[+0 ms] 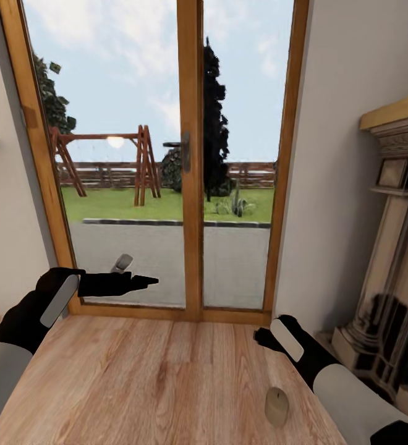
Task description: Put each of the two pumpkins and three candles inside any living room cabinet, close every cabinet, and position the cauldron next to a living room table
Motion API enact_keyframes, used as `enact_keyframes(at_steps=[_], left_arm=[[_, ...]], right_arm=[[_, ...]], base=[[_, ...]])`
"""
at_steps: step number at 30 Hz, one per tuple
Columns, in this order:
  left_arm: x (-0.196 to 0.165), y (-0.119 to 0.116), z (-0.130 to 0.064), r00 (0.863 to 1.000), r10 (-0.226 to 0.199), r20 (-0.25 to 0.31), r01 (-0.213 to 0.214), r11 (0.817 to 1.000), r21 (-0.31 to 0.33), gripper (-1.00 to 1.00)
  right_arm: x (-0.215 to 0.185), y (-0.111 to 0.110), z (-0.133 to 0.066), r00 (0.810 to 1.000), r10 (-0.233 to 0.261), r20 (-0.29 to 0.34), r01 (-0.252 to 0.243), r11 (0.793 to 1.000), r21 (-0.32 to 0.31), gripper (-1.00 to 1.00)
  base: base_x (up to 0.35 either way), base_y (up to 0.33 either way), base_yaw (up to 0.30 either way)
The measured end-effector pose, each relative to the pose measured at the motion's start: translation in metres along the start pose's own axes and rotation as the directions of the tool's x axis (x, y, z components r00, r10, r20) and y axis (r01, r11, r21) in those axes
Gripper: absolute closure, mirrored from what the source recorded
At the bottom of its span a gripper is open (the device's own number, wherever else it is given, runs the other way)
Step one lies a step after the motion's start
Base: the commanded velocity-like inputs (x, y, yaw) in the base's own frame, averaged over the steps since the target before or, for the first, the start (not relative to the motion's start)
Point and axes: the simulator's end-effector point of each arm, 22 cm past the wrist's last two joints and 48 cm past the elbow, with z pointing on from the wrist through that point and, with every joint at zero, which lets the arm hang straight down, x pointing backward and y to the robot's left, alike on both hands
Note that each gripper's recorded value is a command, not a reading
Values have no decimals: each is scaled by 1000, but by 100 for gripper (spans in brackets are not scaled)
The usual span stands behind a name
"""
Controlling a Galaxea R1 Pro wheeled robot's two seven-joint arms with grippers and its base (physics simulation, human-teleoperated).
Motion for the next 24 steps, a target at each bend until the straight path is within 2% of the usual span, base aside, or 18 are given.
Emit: enact_keyframes(at_steps=[5, 6, 7, 12, 24], left_arm=[[10, 4, 2, 1000, 1, 0, -1, 1000, 1, -100], [12, 5, 3, 1000, 1, 0, -1, 1000, 1, -100], [15, 6, 3, 1000, 1, 0, -1, 1000, 2, -100], [25, 11, 5, 1000, 1, 0, -1, 1000, 1, -100], [39, 34, 18, 999, -39, -26, 39, 999, -4, -100]], right_arm=[[6, -23, 11, 1000, 7, -3, -7, 1000, 30, -100], [9, -33, 15, 1000, 16, -10, -15, 999, 44, -100], [13, -44, 19, 999, 37, -21, -35, 998, 57, -100], [29, -69, 32, 993, 107, -54, -102, 991, 82, -100], [52, -78, 56, 986, 125, -111, -113, 987, 110, -100]], base=[[0, 0, 0], [0, 0, 0], [0, 0, 0], [0, 0, 0], [0, 0, 0]])
